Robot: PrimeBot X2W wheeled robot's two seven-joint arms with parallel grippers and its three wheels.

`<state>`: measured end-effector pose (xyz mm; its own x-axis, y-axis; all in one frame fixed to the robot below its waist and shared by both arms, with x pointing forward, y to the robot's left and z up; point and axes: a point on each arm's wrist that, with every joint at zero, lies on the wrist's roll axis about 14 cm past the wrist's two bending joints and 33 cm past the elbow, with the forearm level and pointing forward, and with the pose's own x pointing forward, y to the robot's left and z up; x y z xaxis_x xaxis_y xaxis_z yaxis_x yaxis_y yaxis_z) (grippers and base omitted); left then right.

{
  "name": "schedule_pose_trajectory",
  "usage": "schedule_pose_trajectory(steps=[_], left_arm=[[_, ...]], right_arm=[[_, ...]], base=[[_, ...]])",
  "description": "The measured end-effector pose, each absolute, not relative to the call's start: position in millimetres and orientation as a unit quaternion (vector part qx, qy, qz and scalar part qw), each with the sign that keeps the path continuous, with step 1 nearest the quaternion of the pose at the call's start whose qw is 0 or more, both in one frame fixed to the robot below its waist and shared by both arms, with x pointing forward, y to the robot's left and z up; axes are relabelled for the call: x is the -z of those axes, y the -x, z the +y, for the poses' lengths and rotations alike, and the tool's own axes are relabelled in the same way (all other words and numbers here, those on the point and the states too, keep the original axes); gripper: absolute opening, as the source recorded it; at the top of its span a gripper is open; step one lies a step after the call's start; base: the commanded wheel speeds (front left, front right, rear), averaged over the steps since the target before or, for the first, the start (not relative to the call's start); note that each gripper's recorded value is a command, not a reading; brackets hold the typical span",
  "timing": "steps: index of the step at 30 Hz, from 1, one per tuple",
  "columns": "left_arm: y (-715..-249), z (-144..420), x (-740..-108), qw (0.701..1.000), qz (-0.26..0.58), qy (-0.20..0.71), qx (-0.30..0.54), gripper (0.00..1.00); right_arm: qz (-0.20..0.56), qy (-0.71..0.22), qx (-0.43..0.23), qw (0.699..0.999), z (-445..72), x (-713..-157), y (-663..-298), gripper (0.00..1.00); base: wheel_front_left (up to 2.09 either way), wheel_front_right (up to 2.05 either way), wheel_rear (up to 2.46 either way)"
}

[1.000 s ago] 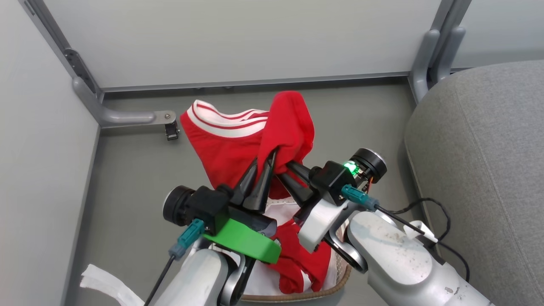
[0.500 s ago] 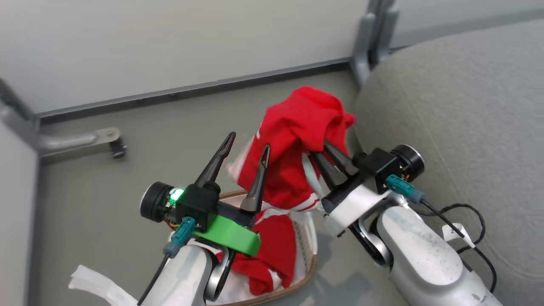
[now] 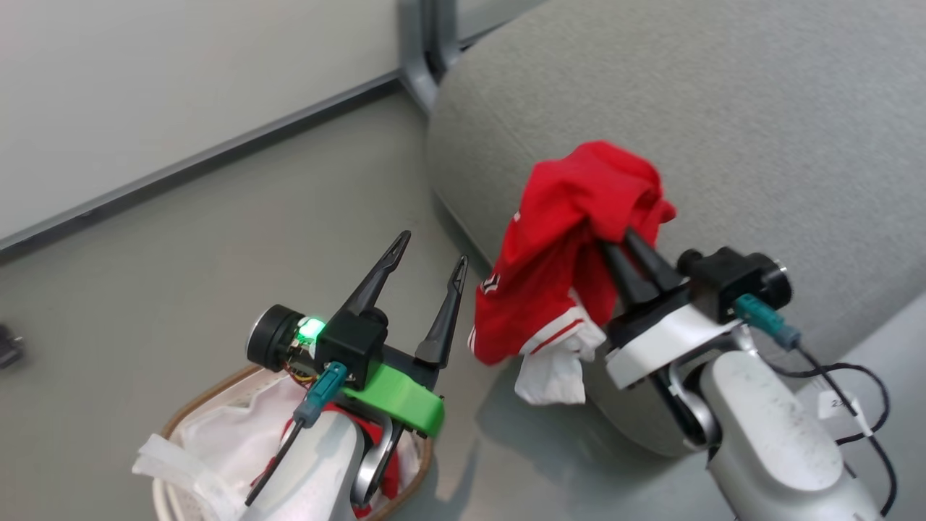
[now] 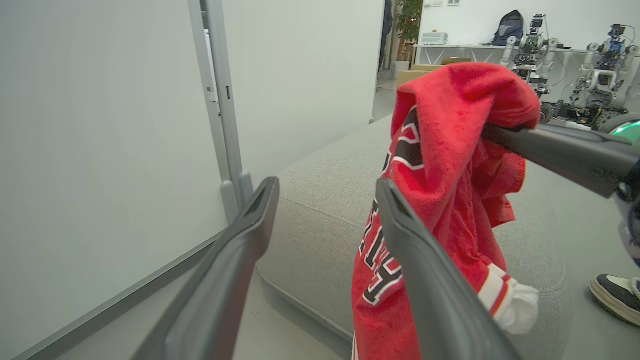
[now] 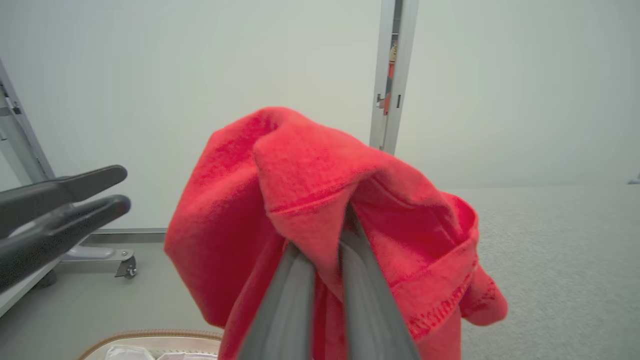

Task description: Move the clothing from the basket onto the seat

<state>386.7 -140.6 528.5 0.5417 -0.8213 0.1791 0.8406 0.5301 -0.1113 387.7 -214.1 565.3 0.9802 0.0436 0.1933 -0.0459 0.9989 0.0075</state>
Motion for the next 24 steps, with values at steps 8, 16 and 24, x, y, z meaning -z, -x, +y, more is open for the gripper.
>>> schedule_pose_trajectory(steps=[8,16,24], left_arm=[[-388,-167,-499,0.855,-0.02,0.097,0.509,1.0],[-409,-166,-466,0.855,0.003,0.096,0.509,1.0],[-438,-146,-428,0.871,0.031,0.103,0.479,1.0]], right_arm=[[-0.148,0.085,0.06,0.983,-298,-625,-401,0.0],[-0.197,0.196,0.108,0.955,-361,-704,-446,0.0],[-0.197,0.246,0.128,0.94,-386,-724,-511,0.0]], base=[[0.0,0.0,0.0],[0.0,0.0,0.0],[0.0,0.0,0.0]])
